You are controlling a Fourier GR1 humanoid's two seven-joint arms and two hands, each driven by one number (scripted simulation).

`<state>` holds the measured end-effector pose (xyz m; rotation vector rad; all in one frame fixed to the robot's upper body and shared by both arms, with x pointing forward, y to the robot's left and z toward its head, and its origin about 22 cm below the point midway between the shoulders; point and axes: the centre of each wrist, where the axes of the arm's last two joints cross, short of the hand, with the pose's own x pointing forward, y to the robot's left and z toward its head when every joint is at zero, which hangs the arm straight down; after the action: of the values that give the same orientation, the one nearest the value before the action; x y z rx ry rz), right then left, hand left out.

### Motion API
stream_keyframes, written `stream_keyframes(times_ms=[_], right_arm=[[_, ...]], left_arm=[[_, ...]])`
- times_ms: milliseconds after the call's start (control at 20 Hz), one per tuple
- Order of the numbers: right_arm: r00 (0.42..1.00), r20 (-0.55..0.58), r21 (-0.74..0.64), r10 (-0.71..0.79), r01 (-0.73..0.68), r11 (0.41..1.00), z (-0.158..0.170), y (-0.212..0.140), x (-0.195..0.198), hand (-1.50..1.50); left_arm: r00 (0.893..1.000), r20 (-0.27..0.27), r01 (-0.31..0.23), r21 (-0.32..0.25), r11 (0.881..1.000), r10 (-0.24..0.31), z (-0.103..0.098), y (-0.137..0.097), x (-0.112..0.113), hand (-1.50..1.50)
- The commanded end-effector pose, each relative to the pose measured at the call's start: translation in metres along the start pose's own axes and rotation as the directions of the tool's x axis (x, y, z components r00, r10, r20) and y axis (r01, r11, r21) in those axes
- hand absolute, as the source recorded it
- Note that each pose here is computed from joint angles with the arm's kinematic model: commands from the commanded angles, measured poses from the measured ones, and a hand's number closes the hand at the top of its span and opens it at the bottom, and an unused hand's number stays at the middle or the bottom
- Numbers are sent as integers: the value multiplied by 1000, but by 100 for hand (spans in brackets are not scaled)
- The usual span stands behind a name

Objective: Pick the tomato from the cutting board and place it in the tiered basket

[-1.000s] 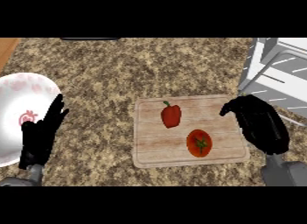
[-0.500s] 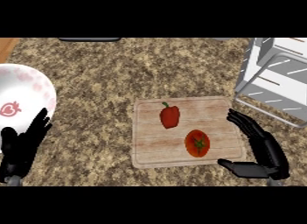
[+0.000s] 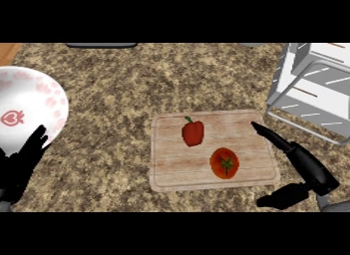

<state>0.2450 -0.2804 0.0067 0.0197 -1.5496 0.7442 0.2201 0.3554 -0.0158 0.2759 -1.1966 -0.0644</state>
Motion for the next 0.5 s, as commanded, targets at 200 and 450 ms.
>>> stream_keyframes(times_ms=[200,450], right_arm=[[996,-72,108,54,-46,993,-49,14,54,-150],[979,-166,234,114,-73,970,-31,-2,76,-150]], left_arm=[[1000,0,1,7,1000,-1,-5,11,-14,0],[1000,0,-2,4,1000,2,4,14,-8,0]])
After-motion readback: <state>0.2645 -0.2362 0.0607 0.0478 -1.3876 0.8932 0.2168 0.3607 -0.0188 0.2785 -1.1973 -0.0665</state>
